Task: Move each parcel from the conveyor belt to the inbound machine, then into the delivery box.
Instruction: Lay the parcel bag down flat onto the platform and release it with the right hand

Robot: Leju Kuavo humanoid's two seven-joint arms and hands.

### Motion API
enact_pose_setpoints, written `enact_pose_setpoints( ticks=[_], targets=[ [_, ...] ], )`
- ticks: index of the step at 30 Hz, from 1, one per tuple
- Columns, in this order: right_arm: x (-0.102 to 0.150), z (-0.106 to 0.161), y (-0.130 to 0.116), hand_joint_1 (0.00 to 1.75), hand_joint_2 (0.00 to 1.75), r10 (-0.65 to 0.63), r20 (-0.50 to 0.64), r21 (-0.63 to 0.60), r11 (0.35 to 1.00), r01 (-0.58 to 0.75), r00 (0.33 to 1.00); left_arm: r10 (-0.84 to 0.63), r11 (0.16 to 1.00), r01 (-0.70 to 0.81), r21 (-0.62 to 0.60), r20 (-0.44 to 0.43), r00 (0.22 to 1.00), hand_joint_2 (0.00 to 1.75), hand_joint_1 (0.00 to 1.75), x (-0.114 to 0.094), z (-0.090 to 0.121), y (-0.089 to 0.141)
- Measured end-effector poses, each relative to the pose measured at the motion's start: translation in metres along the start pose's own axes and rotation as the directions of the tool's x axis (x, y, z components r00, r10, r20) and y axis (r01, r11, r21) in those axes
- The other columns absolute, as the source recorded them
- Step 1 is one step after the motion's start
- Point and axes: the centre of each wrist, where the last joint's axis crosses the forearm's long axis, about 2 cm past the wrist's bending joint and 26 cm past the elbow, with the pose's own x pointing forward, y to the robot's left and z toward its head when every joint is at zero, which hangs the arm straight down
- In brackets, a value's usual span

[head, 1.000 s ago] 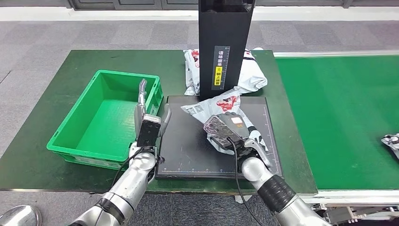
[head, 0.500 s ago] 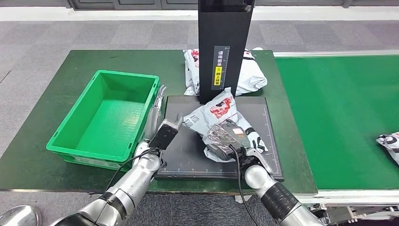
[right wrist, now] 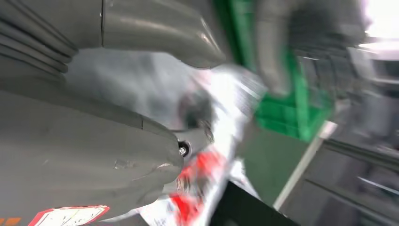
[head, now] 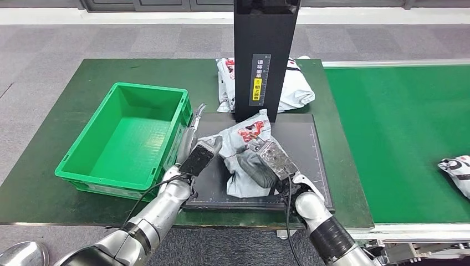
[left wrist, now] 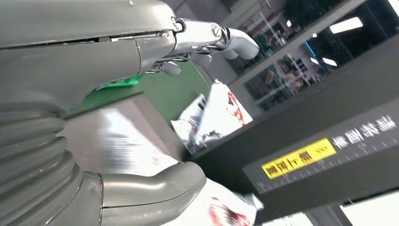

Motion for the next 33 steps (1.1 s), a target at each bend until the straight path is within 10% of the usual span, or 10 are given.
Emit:
enact_pose_setpoints(
  ticks=[14,16,18,20,23,28,33],
  targets=[
    [-0.001,-0.001,-0.047,0.0,0.0,0.003,0.124,-0.361,0.932,0.042,0.992,-0.177,0.92,0.146,-0.363,-0.052,0.983,1.75,0.0,-0.001,0.006,-0.015],
    [-0.002,-0.001,-0.051,0.0,0.87,0.027,0.113,-0.391,0.92,0.02,0.993,-0.256,0.877,0.206,-0.434,-0.06,0.965,1.75,0.0,-0.003,0.01,-0.017],
    [-0.003,-0.001,-0.055,0.0,0.87,0.041,0.106,-0.412,0.911,0.006,0.994,-0.313,0.842,0.252,-0.477,-0.053,0.948,1.75,0.0,-0.004,0.012,-0.018],
    [-0.003,-0.002,-0.059,0.0,0.0,0.046,0.1,-0.432,0.902,0.002,0.994,-0.364,0.808,0.291,-0.513,-0.046,0.93,1.75,0.59,-0.005,0.012,-0.018],
    [-0.005,-0.001,-0.067,0.0,0.0,0.036,0.087,-0.476,0.879,0.01,0.996,-0.494,0.687,0.377,-0.621,-0.019,0.869,1.75,1.75,-0.006,0.012,-0.019],
    [-0.011,0.009,-0.078,0.0,0.0,0.014,0.062,-0.53,0.848,0.021,0.998,-0.623,0.528,0.485,-0.697,0.071,0.779,1.75,1.75,-0.006,0.006,-0.017],
    [-0.019,0.022,-0.076,0.0,0.0,0.0,0.018,-0.545,0.838,0.01,1.0,-0.582,0.634,0.511,-0.58,0.078,0.81,1.75,1.75,-0.006,0.004,-0.013]
  ],
)
